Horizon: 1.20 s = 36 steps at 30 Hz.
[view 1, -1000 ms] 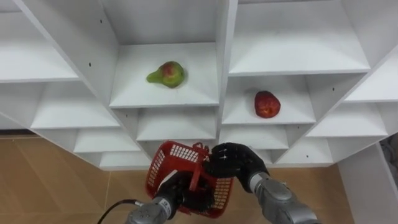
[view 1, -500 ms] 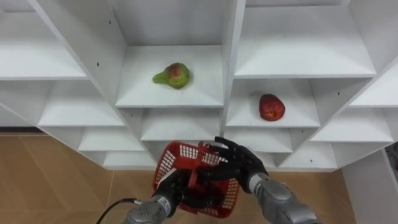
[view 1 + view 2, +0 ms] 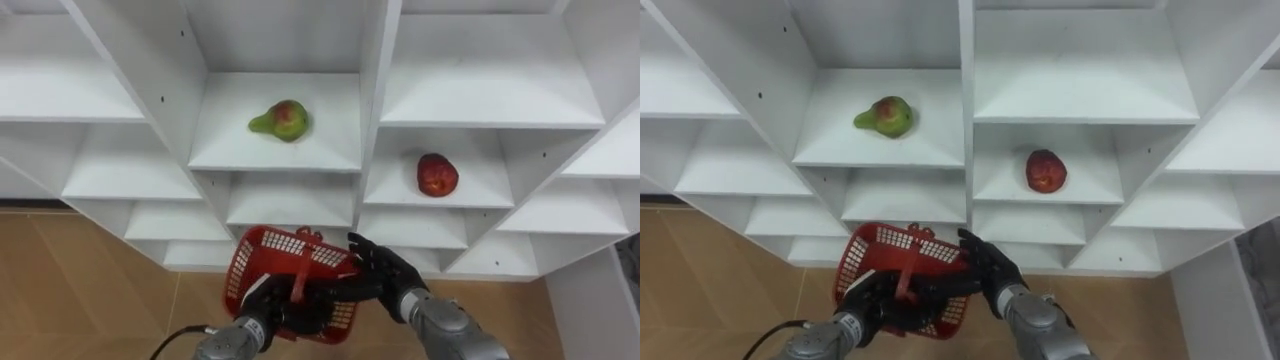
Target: Collect fruits from the closet
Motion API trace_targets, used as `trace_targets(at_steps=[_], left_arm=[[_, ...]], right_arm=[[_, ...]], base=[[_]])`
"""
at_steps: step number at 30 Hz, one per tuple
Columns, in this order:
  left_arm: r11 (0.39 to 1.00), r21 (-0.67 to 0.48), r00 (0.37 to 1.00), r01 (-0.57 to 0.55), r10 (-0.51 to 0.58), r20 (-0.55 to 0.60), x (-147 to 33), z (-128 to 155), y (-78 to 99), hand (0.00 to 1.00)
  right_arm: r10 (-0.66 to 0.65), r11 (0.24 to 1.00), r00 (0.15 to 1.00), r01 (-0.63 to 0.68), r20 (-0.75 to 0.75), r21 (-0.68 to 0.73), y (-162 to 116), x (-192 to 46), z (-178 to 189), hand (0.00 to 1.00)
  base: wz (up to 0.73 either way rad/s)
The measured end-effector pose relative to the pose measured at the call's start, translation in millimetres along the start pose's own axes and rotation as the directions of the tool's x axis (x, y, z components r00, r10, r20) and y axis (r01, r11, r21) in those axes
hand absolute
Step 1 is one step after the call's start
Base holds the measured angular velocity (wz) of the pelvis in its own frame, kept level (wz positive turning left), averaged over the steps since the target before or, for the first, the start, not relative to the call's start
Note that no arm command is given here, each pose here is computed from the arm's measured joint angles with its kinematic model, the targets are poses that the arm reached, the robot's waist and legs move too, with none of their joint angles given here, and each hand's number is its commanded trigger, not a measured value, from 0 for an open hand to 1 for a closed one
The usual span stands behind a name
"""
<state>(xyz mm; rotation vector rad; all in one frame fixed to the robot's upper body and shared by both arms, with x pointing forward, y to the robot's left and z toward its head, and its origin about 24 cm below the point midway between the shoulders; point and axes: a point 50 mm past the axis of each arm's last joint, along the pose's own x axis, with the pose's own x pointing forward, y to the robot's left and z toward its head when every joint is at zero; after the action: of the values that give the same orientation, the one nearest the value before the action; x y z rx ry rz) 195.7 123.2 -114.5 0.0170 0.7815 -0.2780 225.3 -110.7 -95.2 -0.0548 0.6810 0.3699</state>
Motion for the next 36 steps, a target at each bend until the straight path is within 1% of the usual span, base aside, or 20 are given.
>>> trace_targets(at_steps=[1,3,5,9,10,13,15,16,20,26,32,36], left_arm=[[1.000,-0.001,1.000,-0.005,0.005,-0.006,-0.2,-1.4,1.3,1.00],[0.999,-0.026,0.999,-0.046,0.046,-0.019,-0.8,-4.5,7.8,1.00],[0.995,-0.051,0.996,-0.086,0.085,-0.020,-2.1,-5.7,14.3,1.00],[0.983,-0.082,0.986,-0.167,0.167,-0.014,-6.6,-6.8,26.2,1.00],[0.981,-0.085,0.985,-0.174,0.173,-0.009,-6.9,-6.1,27.0,1.00],[0.977,-0.097,0.982,-0.189,0.190,0.007,-6.6,-2.5,26.7,1.00],[0.976,-0.106,0.981,-0.191,0.193,0.007,-6.6,-2.4,26.5,1.00],[0.974,-0.120,0.981,-0.191,0.194,0.008,-6.5,-2.1,26.6,1.00],[0.966,-0.139,0.975,-0.220,0.219,-0.023,-7.9,-9.2,32.0,1.00],[0.958,-0.130,0.965,-0.257,0.249,-0.077,-11.2,-21.7,41.2,1.00],[0.955,-0.138,0.965,-0.261,0.253,-0.075,-10.5,-20.5,40.5,1.00],[0.950,-0.142,0.960,-0.277,0.269,-0.071,-11.5,-19.6,44.9,1.00]], right_arm=[[0.005,1.000,1.000,-0.005,0.005,-0.018,0.9,-0.6,0.6,0.00],[0.035,0.993,0.999,-0.031,0.035,-0.117,2.5,-3.5,7.0,0.00],[0.055,0.984,0.997,-0.044,0.058,-0.173,2.9,-7.0,11.9,0.00],[0.096,0.971,0.988,-0.067,0.117,-0.231,7.7,-14.5,23.2,0.00],[0.102,0.968,0.987,-0.070,0.124,-0.241,8.6,-15.1,25.0,0.00],[0.143,0.940,0.975,-0.080,0.170,-0.332,13.3,-19.8,39.8,0.00],[0.180,0.907,0.965,-0.088,0.190,-0.412,15.6,-23.9,47.7,0.00],[0.190,0.899,0.962,-0.090,0.194,-0.429,17.0,-24.7,49.6,0.00],[0.246,0.841,0.936,-0.077,0.252,-0.535,29.1,-31.2,68.0,0.00],[0.286,0.820,0.897,-0.047,0.337,-0.571,36.9,-36.8,94.3,0.00],[0.286,0.773,0.873,0.033,0.395,-0.633,42.4,-37.2,114.3,0.00],[0.289,0.750,0.854,0.078,0.432,-0.657,43.6,-39.5,127.3,0.00]], base=[[0.00],[0.00],[0.05],[0.06],[0.00],[0.00],[0.07],[0.18],[0.10],[0.05],[0.01],[0.02]])
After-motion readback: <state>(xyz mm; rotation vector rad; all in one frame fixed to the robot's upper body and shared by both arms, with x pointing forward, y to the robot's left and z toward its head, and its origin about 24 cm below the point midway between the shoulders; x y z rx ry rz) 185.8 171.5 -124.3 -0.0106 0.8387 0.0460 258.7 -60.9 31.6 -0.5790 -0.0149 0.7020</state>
